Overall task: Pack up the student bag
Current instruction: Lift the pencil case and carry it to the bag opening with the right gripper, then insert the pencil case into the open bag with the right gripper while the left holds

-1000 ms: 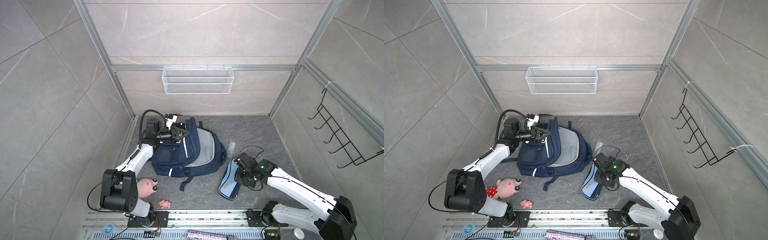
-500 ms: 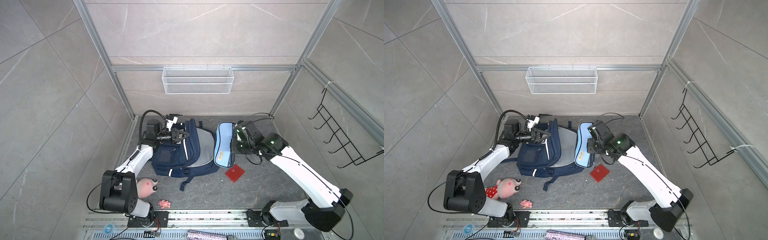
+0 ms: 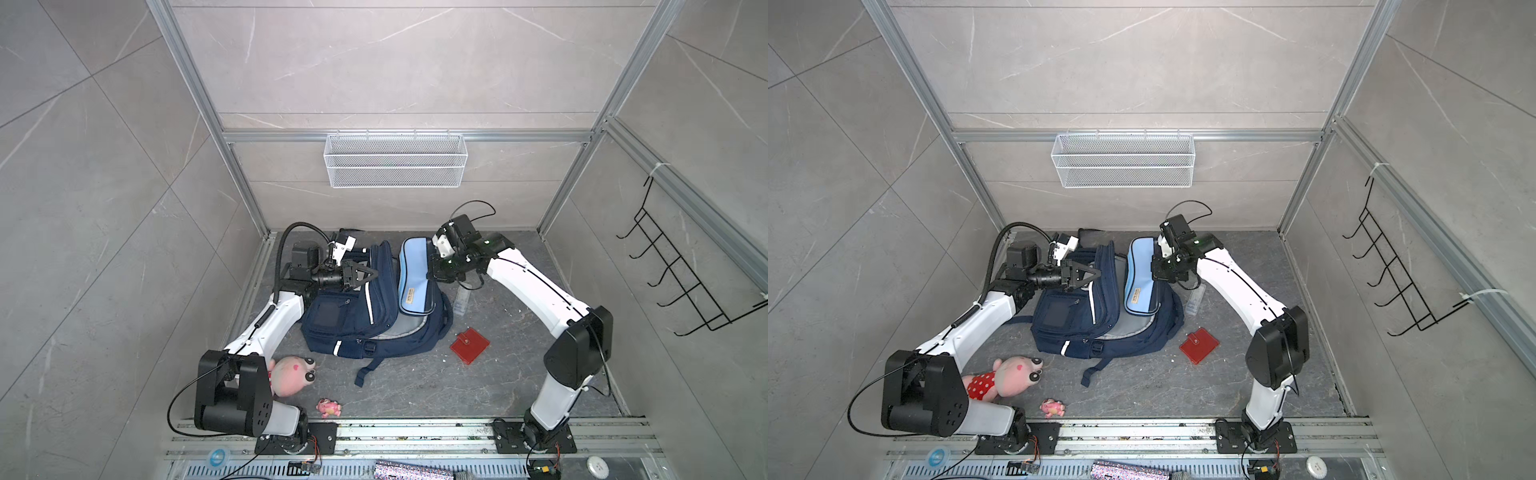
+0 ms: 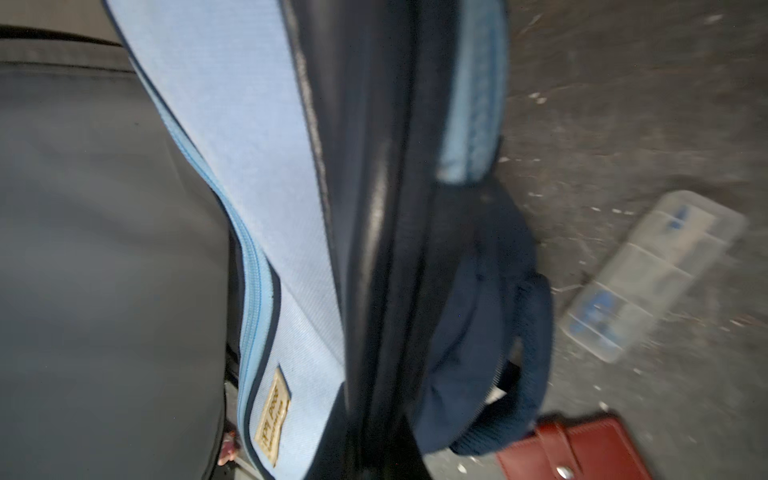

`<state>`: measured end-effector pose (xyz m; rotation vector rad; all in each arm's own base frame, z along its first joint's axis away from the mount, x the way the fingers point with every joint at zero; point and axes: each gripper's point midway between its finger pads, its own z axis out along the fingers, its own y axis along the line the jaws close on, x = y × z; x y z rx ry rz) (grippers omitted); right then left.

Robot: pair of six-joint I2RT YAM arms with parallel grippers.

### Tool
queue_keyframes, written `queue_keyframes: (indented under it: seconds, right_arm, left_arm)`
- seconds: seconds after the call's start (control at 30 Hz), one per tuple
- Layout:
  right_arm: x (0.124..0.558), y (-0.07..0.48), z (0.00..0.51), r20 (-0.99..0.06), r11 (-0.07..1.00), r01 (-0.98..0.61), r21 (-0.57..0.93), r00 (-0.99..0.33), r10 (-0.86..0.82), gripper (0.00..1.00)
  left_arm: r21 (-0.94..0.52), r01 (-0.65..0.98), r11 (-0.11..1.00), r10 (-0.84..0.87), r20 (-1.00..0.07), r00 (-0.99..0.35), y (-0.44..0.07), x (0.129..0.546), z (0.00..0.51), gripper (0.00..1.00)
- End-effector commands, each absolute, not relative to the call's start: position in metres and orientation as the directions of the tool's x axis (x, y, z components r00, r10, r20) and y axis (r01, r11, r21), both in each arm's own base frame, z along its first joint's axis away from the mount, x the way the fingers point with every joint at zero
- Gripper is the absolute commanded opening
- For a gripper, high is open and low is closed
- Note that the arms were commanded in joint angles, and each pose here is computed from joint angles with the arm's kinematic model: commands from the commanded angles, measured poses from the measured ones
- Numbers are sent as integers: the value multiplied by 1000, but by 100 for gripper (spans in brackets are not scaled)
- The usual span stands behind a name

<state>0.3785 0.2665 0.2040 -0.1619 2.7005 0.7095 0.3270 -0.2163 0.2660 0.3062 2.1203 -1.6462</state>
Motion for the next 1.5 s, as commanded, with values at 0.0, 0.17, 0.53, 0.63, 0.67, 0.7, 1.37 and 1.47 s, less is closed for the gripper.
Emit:
queue_keyframes:
  seconds: [0.0, 0.17, 0.53, 0.63, 0.67, 0.7, 1.37, 1.47]
  right_arm:
    - [383, 302, 202, -317, 770, -211, 602, -948, -12, 0]
    - [392, 322, 181, -287, 742, -200, 640, -958, -10, 0]
    - [391, 398, 156, -235, 664, -258, 702, -964, -125, 0]
    - [394, 410, 155, -214, 641, -251, 725, -967, -137, 0]
    - [393, 414, 156, -217, 636, -259, 727, -965, -146, 0]
    - [393, 418, 160, -225, 630, -273, 727, -962, -158, 0]
    - [339, 400, 132, -209, 621, -324, 713, -945, -252, 0]
    - [356, 413, 135, -228, 600, -323, 732, -946, -231, 0]
  left_arm:
    - [-773, 603, 200, -67, -624, -778, -219, 317, 321, 0]
    - [-776, 600, 194, -75, -621, -780, -220, 323, 328, 0]
    - [-775, 614, 148, -127, -631, -766, -225, 342, 344, 0]
    - [-778, 614, 133, -147, -628, -764, -228, 348, 346, 0]
    - [-778, 615, 126, -148, -628, -764, -230, 350, 346, 0]
    - [-780, 614, 125, -152, -626, -765, -231, 352, 346, 0]
    - [-776, 617, 132, -132, -631, -765, -246, 389, 341, 0]
    - [-778, 620, 102, -122, -628, -768, -256, 388, 344, 0]
